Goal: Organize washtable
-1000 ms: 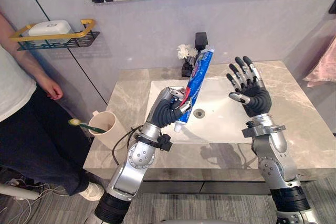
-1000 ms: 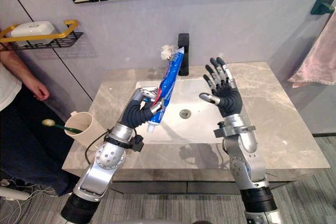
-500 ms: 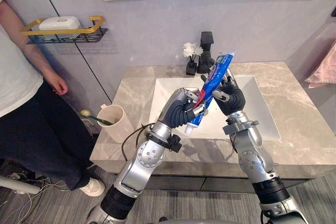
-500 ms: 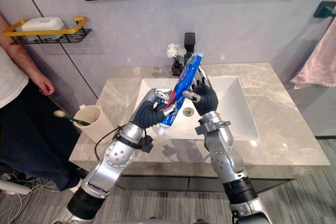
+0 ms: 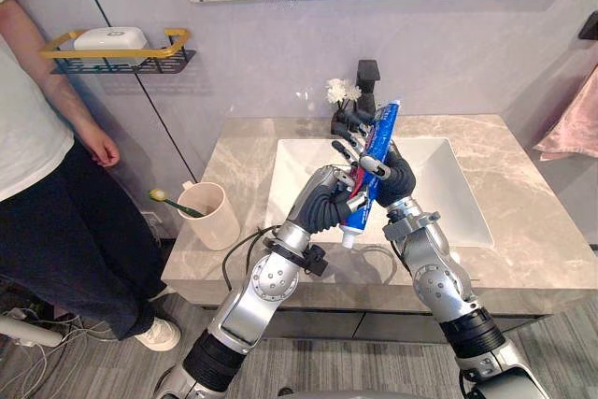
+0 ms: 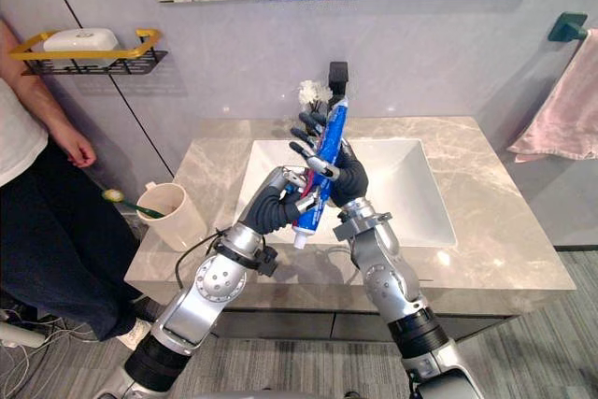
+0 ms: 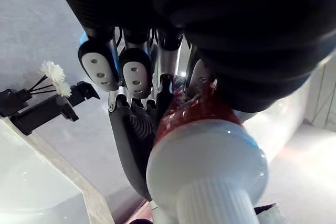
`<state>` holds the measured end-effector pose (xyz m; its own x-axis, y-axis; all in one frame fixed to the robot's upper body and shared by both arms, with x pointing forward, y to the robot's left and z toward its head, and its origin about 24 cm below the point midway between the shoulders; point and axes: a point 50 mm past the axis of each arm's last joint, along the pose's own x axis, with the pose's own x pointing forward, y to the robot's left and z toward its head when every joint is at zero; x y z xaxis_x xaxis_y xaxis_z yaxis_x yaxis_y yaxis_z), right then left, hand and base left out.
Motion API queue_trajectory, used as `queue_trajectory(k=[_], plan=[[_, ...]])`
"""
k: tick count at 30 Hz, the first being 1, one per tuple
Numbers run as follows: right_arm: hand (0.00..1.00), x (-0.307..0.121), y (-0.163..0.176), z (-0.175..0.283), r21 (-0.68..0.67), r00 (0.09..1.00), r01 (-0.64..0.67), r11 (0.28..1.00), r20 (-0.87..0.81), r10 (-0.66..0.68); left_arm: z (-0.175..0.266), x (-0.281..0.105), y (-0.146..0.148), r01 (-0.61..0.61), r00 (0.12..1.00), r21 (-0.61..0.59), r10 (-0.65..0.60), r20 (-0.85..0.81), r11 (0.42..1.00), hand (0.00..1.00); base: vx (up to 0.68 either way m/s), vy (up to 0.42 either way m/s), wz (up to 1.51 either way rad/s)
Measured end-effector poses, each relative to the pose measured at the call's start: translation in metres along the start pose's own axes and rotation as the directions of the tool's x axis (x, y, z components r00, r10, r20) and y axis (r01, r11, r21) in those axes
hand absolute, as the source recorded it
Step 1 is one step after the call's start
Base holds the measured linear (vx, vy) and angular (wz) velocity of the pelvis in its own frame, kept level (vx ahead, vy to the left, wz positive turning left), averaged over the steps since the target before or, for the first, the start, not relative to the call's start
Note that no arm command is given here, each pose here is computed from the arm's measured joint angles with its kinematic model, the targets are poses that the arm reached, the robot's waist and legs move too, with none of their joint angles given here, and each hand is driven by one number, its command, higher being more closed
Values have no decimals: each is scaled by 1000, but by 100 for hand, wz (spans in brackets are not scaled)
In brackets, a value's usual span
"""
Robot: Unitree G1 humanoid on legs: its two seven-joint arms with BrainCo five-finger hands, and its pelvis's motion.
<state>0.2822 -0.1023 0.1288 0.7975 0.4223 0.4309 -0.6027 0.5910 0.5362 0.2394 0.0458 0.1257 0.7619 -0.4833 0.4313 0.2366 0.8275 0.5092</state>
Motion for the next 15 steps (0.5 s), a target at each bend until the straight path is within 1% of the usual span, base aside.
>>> queue_trajectory(k=[7,14,15], plan=[[100,0,0,0,2,1000,-1,1000,2,1,0,-1,-5,21,1000,12,-21,1,1000,100,0,0,0],[100,0,0,-1,-4,1000,1,1000,0,-1,-2,0,0,5,1000,26,-5,-5,1000,100,0,0,0],[100,0,0,-1,-4,1000,2,1000,0,-2,-2,0,0,3,1000,27,-3,-6,1000,0,0,0,0]])
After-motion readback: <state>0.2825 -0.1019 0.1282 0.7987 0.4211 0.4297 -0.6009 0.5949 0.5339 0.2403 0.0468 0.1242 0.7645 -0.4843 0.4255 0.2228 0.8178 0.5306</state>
